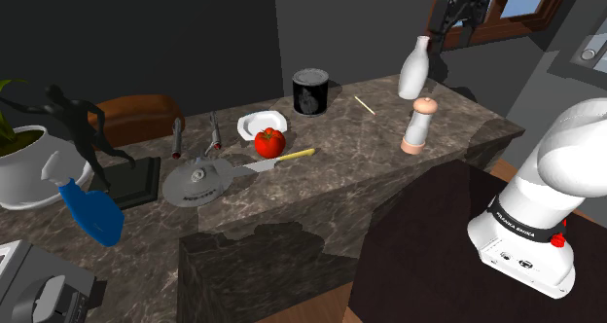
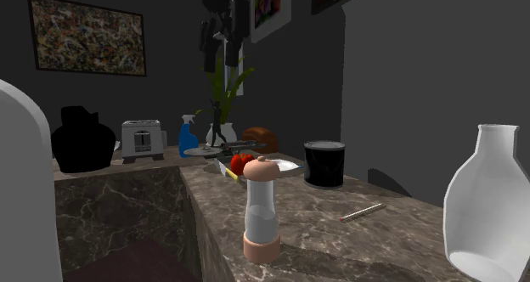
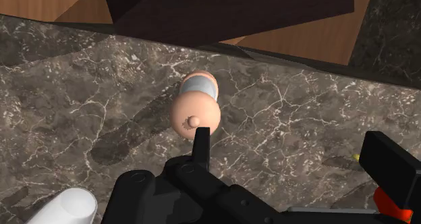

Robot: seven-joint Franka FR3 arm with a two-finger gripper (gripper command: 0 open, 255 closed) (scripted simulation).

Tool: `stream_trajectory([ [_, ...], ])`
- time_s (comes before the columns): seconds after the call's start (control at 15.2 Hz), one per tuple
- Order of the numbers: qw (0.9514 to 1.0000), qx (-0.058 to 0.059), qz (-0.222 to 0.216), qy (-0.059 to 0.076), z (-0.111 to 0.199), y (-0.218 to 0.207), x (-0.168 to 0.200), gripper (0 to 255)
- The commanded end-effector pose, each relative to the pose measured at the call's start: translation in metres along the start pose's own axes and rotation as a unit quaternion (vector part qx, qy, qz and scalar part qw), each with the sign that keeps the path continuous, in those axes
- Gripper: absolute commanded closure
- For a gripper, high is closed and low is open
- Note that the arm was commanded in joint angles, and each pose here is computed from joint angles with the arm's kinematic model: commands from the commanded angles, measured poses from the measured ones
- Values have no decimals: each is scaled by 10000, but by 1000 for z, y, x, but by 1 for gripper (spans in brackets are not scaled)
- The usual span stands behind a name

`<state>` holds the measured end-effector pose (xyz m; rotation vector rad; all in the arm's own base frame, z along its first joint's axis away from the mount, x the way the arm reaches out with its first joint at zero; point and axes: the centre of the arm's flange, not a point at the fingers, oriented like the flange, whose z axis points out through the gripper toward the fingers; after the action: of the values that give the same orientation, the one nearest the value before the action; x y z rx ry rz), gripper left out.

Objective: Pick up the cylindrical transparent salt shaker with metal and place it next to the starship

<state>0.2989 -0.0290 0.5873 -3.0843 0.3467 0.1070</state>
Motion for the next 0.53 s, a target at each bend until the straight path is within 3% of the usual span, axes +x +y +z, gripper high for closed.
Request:
stream_trajectory([
  [0.0,10000,0,0,0,0,0,0,0],
  [0.46,9977,-44,570,368,77,32,28,0],
])
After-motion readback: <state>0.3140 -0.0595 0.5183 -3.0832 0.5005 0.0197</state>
